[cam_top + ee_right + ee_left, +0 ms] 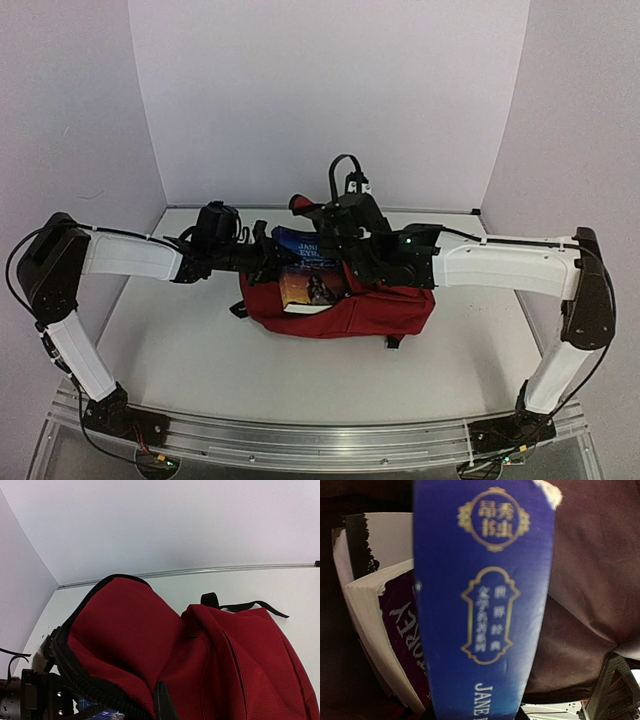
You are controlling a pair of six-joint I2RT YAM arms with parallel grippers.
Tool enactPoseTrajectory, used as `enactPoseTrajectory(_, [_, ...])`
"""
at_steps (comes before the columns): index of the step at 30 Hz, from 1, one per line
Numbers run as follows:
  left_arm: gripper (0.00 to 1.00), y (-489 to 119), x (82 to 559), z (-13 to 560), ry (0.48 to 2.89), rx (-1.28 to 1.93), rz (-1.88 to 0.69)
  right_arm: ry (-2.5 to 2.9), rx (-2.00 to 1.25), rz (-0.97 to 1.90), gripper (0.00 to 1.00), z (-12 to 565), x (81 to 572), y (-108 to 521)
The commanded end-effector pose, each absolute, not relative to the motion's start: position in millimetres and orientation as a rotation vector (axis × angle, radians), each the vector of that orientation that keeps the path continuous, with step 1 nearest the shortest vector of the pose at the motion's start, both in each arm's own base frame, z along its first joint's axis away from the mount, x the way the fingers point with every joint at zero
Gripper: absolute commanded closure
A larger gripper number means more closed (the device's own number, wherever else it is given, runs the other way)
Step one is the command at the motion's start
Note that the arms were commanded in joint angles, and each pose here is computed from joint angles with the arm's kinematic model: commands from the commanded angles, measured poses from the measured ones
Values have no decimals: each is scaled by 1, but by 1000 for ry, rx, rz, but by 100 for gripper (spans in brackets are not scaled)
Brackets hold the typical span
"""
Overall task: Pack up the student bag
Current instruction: Place the book in the student bag.
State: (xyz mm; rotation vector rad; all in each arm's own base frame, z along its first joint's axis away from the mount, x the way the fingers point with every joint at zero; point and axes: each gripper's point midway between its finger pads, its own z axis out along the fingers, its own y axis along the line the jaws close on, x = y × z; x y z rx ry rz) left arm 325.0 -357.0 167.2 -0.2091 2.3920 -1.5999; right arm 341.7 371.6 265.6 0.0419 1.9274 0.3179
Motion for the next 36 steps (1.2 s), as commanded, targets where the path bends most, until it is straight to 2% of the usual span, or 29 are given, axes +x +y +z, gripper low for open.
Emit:
enactPoseTrajectory(1, [100, -386, 310, 203, 2288, -21, -1758, 1764, 133, 502, 100, 338, 351, 385])
enactPoseTrajectory(5, [100, -399, 324, 207, 2255, 25, -1763, 1735, -3, 690, 100, 350, 336, 409])
enactPoseTrajectory(10, [100, -408, 347, 219, 2152, 36, -1744, 1714, -64, 794, 100, 359, 321, 411])
enactPoseTrajectory(21, [100, -432, 375, 235, 2081, 83, -1759, 1716, -29, 750, 100, 348, 315, 385])
enactPoseTrajectory(28, [100, -430, 377, 223, 2193, 79, -1659, 1704, 71, 695, 100, 347, 322, 362])
enactPoseTrajectory(36, [100, -389, 338, 186, 2427, 2, -1476, 1679, 322, 585, 100, 350, 352, 302])
